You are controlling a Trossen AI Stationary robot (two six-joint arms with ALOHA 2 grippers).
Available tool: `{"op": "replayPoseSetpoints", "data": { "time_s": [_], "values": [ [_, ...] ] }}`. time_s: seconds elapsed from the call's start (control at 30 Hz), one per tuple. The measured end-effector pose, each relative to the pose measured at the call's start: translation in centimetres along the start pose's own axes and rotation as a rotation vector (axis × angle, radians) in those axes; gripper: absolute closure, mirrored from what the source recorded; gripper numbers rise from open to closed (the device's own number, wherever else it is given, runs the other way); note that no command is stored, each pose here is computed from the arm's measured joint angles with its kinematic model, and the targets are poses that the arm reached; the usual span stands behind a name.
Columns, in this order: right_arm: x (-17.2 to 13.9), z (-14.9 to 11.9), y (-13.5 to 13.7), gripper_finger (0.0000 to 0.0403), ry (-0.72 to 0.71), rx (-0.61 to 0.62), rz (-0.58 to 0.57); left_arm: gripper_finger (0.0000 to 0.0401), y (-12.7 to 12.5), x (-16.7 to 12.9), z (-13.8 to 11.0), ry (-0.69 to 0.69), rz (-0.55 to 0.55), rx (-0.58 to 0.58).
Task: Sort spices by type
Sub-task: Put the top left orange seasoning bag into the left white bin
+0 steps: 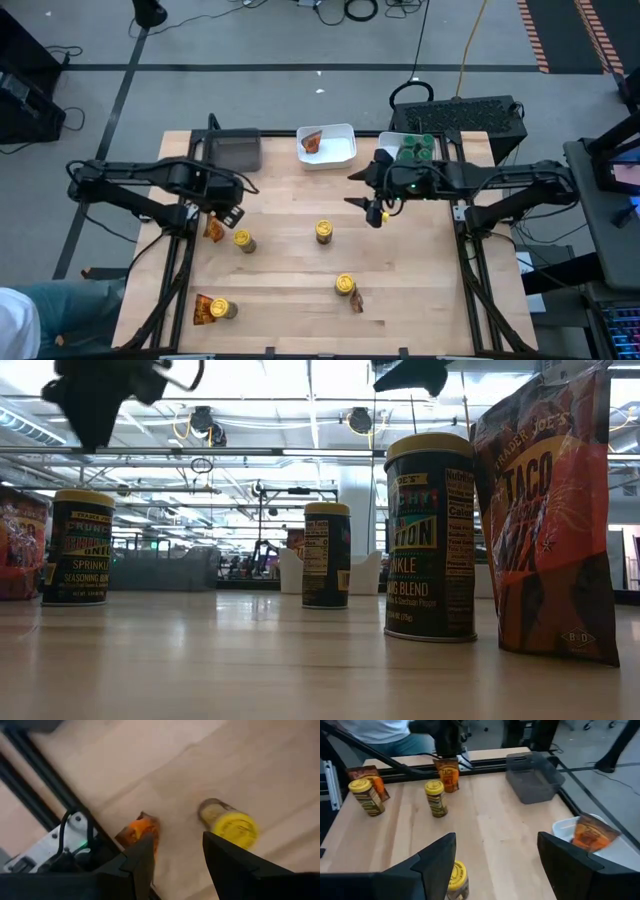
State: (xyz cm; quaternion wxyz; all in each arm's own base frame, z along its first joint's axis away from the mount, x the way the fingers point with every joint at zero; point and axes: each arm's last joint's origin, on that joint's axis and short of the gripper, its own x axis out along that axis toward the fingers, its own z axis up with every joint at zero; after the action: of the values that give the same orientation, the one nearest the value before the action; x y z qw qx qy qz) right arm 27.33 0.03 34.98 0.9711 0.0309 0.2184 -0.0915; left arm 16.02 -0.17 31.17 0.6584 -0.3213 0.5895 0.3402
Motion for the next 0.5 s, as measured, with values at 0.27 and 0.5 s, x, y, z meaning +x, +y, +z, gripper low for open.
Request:
{"op": "replayPoseSetpoints", "data": {
  "time_s": [0.27,0.5],
  "values": [
    [1.4,-0.2,-0.2,0.014,0.016,0.012,0.016,0.0228,0.3,2.3,-1.2,0.075,0.077,-0.025],
    [1.4,-0.2,-0.3,0.014,0.014,0.039,0.012,0.0228,0.6,3.1,-1.9,0.118,0.137,-0.04]
  ]
}}
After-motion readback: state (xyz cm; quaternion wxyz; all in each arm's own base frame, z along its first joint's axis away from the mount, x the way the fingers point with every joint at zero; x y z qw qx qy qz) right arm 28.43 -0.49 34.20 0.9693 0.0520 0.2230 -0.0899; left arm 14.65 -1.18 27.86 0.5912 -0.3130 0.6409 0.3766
